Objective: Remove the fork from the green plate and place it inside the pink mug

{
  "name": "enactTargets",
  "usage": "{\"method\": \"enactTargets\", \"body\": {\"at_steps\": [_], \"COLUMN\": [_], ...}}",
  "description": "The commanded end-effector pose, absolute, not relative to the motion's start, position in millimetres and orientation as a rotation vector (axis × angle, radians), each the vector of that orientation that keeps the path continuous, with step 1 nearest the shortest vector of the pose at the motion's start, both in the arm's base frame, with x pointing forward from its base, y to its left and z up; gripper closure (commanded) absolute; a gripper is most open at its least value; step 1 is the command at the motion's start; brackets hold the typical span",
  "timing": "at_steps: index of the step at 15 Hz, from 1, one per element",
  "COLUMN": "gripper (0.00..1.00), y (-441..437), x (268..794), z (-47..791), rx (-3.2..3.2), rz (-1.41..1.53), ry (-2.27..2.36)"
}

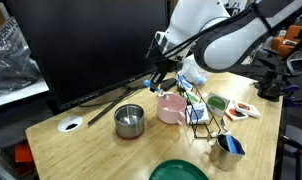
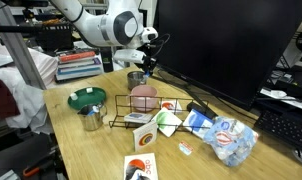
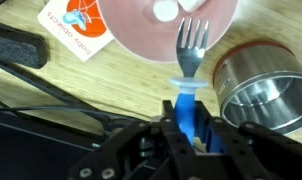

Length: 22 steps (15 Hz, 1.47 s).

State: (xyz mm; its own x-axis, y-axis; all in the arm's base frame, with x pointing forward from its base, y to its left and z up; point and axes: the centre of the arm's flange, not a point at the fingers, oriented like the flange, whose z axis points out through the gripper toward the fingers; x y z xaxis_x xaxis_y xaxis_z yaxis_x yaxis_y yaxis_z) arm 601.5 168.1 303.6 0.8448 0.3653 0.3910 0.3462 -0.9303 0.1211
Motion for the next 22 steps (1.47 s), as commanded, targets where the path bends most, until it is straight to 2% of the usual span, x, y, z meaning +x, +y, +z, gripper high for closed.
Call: {"method": "enactTargets", "body": {"at_steps": [1,10,20,21,22], "gripper": [0.94,0.94,0.94,0.65,0.49], "y": [169.3,136.3,137.7,137.2,137.0], "x": [596.9,603.0,602.0,601.4,600.9], "z": [297.6,276.9,262.2,262.2,262.2], "rx": [2.983,3.006,3.011,3.009,3.01], "rz": [0.647,0.587,0.574,0.569,0.57], "ry": [0.539,0.27,0.262,0.266,0.269]}}
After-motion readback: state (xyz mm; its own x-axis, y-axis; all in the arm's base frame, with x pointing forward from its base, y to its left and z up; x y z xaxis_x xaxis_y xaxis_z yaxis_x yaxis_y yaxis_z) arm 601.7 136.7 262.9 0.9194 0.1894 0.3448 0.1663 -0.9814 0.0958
